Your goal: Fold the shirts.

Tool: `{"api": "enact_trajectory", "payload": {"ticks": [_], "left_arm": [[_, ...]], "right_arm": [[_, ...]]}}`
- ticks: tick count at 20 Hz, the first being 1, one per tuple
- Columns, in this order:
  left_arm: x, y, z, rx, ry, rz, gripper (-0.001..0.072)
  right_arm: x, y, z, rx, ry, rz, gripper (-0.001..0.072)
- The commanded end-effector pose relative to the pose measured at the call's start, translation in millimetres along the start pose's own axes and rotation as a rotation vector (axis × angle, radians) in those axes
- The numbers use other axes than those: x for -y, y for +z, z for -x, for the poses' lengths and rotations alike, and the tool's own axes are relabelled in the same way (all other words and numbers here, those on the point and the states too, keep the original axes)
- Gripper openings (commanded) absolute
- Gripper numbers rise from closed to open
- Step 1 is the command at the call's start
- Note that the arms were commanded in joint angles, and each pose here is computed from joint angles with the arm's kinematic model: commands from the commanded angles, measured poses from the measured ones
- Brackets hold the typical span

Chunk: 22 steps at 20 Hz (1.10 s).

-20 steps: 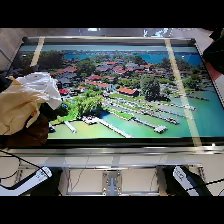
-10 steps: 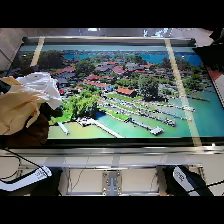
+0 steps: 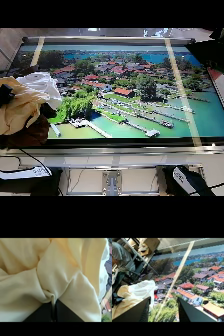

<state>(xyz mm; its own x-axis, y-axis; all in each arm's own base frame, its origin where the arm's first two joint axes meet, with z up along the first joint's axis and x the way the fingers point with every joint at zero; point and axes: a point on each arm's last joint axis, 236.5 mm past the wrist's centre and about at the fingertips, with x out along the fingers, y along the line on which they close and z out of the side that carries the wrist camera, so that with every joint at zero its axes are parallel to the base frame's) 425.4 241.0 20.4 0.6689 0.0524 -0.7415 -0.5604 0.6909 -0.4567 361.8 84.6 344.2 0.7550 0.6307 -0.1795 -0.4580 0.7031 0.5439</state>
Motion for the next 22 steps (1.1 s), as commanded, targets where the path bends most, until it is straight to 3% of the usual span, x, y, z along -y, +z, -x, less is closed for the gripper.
{"api": "enact_trajectory", "payload": {"ticks": [1,5,10,18,22], "left_arm": [[1,5,-7,0.021,-0.018,0.048,0.0012],[42,25,25,0.100,-0.142,0.093,0.0011],[182,9,154,0.179,-0.544,-0.185,0.0012],[345,-184,257,-0.135,-0.975,-0.599,0.0011],[402,-295,252,-0.349,-1.102,-0.706,0.0011]], "right_arm": [[-1,4,-1,0.017,0.004,-0.026,0.0393],[-11,9,0,0.034,0.045,-0.051,0.0393],[-63,35,15,0.092,0.164,0.001,0.0392],[-175,57,70,0.121,0.243,0.350,0.0392],[-183,55,83,0.108,0.149,0.477,0.0393]]}}
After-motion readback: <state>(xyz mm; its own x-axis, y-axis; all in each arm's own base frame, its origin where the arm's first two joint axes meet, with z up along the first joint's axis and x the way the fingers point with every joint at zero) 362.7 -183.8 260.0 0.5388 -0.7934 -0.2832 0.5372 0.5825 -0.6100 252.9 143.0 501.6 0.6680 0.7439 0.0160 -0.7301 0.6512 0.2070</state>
